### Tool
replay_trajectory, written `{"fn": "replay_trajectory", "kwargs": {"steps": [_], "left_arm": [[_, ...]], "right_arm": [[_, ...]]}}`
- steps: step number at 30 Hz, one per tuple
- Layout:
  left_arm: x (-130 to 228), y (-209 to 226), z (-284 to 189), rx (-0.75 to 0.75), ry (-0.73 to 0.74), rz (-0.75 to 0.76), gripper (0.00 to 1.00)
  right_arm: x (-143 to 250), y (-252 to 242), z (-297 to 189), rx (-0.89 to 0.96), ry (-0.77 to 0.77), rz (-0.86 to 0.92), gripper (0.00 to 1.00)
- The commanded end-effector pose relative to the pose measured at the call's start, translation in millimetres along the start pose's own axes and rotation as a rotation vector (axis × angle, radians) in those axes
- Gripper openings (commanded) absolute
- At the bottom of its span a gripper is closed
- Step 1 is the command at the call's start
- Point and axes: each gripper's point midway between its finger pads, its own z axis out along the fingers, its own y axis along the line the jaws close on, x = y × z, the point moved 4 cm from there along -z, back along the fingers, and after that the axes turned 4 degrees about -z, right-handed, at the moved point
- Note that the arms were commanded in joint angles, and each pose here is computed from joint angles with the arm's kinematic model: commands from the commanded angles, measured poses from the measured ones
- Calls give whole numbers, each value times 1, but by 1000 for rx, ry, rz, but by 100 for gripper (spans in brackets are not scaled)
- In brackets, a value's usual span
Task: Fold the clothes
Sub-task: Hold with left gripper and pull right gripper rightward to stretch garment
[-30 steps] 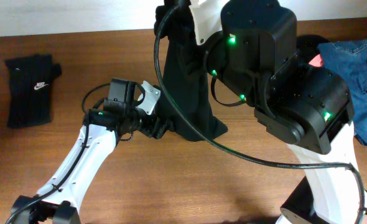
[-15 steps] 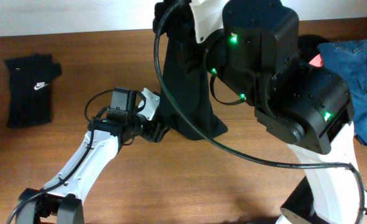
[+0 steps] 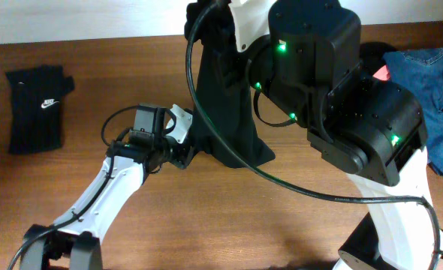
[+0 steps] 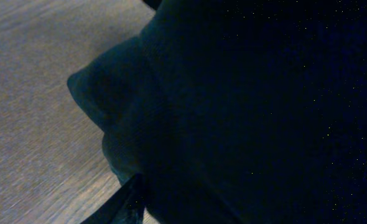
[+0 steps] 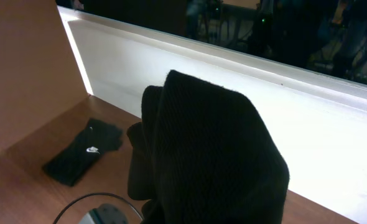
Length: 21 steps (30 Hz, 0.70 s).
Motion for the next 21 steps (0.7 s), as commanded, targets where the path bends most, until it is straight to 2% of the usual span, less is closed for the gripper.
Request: {"fn": "replay_trajectory", "kwargs": {"steps": [1, 5, 6, 12, 21], "left_arm": [[9, 3, 12, 2, 35, -9, 32], [8, 4, 14, 2, 31, -7, 5], [7, 4, 13, 1, 25, -9, 1], [-6, 4, 4, -16, -27, -14, 1], [-42, 15, -66, -251, -199, 3, 1]], "right_arm": [[-9, -4, -7, 21, -39, 19, 4], [-8, -4, -7, 21, -35, 19, 4], [-8, -4, -7, 21, -34, 18, 4], [-7, -4, -7, 20, -28, 17, 4], [-8, -6, -13, 23, -33, 18, 4]]}}
